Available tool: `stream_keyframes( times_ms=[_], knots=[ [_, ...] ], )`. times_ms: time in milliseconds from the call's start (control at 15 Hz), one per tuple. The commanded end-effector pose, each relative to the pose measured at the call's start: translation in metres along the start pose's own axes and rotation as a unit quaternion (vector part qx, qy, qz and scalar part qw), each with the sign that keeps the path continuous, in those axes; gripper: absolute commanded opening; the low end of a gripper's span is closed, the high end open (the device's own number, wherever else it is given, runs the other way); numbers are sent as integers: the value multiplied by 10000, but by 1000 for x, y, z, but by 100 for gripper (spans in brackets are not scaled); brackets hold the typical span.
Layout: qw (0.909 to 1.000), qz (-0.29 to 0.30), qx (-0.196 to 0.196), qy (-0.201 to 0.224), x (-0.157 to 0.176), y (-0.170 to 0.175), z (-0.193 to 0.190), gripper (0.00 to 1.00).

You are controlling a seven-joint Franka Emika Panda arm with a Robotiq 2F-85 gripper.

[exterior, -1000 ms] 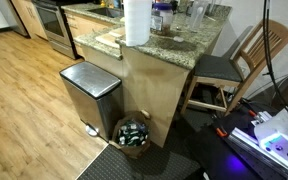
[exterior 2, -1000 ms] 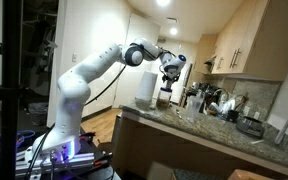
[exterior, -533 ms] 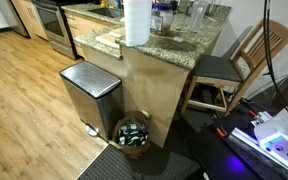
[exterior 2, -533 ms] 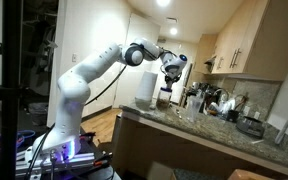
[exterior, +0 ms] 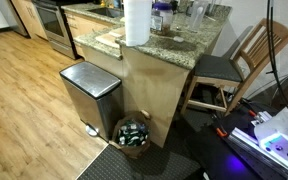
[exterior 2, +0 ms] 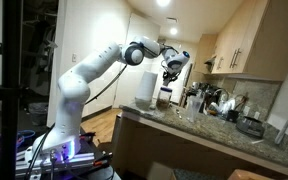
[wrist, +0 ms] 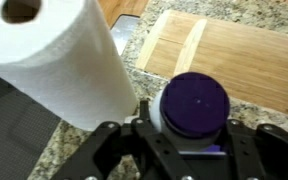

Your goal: Move the bottle from the top of the container to the top of the paper towel roll

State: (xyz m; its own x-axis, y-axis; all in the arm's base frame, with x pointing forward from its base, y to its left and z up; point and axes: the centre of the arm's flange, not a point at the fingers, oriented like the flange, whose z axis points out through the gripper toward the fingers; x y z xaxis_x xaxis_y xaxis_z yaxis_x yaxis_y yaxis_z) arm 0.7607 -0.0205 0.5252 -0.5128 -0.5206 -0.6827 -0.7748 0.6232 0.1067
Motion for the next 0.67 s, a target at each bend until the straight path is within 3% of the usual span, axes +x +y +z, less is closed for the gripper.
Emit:
stream_keyframes(
  times_ms=[0,267,333,467,533,600],
  knots=[
    [9954,326,-839,339,-48,35,-56,25],
    [9914,56,-1118,673,-74,89,-86,25],
    [9932,144,-1031,527,-59,82,-76,50],
    [9926,58,-1067,577,-69,95,-85,50],
    [9925,48,-1074,583,-69,96,-85,25],
    [9918,-189,-1125,569,-71,99,-77,25]
  ],
)
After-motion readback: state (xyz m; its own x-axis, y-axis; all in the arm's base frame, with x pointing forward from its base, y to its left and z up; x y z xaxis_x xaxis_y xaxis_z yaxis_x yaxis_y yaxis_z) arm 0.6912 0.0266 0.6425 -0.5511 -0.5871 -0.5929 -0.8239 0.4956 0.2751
